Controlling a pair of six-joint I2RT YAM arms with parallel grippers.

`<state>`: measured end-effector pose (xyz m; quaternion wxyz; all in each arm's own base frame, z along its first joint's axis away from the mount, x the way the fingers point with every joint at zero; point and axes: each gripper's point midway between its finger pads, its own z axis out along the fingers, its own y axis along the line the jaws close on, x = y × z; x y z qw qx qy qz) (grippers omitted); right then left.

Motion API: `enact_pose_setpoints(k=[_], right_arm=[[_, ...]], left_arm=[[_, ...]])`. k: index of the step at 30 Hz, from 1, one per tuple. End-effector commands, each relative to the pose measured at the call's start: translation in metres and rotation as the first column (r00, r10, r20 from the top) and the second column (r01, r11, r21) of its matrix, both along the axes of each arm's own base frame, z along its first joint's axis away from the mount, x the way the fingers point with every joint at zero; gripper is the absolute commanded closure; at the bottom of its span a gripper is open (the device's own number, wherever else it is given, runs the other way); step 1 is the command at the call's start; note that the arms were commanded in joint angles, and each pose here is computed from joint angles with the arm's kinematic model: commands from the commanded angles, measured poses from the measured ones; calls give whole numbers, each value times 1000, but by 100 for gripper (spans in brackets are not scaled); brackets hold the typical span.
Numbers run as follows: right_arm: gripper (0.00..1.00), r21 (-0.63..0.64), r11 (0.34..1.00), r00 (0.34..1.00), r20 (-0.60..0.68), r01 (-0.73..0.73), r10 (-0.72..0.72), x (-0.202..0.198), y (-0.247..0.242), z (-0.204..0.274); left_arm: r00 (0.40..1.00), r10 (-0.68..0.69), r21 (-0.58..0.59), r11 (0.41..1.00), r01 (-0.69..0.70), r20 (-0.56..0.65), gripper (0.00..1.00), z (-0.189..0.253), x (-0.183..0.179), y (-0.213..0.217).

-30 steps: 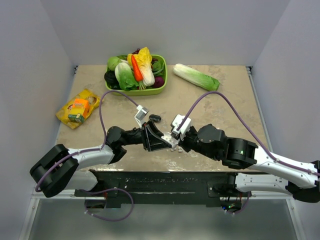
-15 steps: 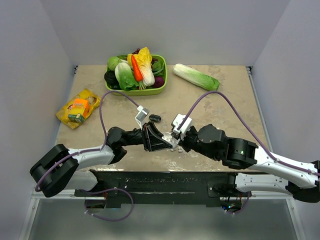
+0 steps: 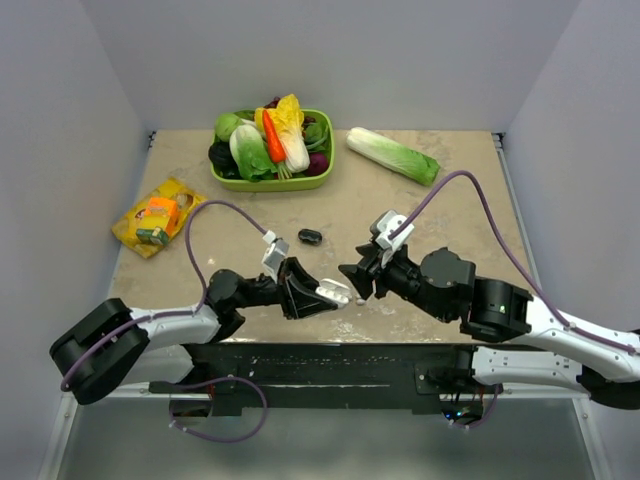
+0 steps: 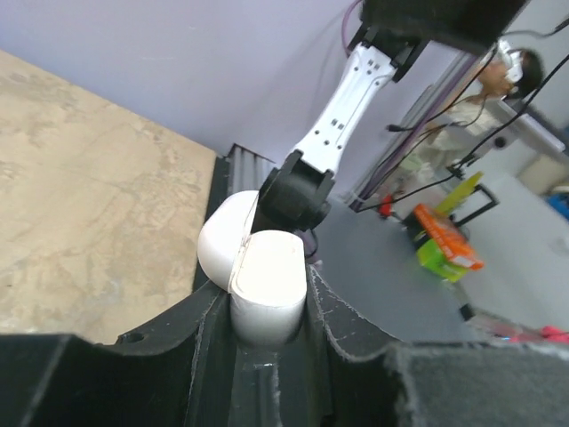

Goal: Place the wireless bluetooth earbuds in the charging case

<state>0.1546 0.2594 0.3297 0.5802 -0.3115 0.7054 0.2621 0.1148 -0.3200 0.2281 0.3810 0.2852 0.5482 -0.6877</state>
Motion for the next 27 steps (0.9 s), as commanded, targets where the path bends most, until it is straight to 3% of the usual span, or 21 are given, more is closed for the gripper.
enact_pose_setpoints(k=[1, 4, 8, 14, 15, 18, 23, 27], right_arm=[[47, 94, 988, 990, -78, 123, -115, 9, -5, -9], [47, 85, 937, 937, -122, 339, -328, 29, -31, -33], [46, 99, 887, 888, -148, 452, -436, 36, -50, -53], [42, 172, 856, 872, -154, 487, -465, 37, -65, -52], [35, 166, 856, 870, -148, 490, -469, 38, -65, -53], [29, 109, 847, 852, -137, 520, -505, 41, -68, -62], [29, -7, 828, 817, -155, 561, -555, 44, -71, -105], [41, -63, 866, 825, -276, 496, -492, 43, -59, -161]], left_arm=[[790, 308, -423, 904, -69, 531, 100, 86, -23, 38], [725, 384, -431, 892, -132, 572, 100, 86, -18, 38], [687, 406, -364, 906, -216, 603, 100, 76, -8, 30], [673, 418, -362, 903, -233, 610, 100, 82, -9, 32], [674, 422, -362, 901, -238, 606, 100, 83, -8, 32], [687, 424, -345, 902, -260, 590, 100, 79, -3, 29], [680, 529, -366, 847, -386, 508, 100, 73, 10, 41], [713, 521, -345, 851, -395, 469, 100, 63, 8, 44]])
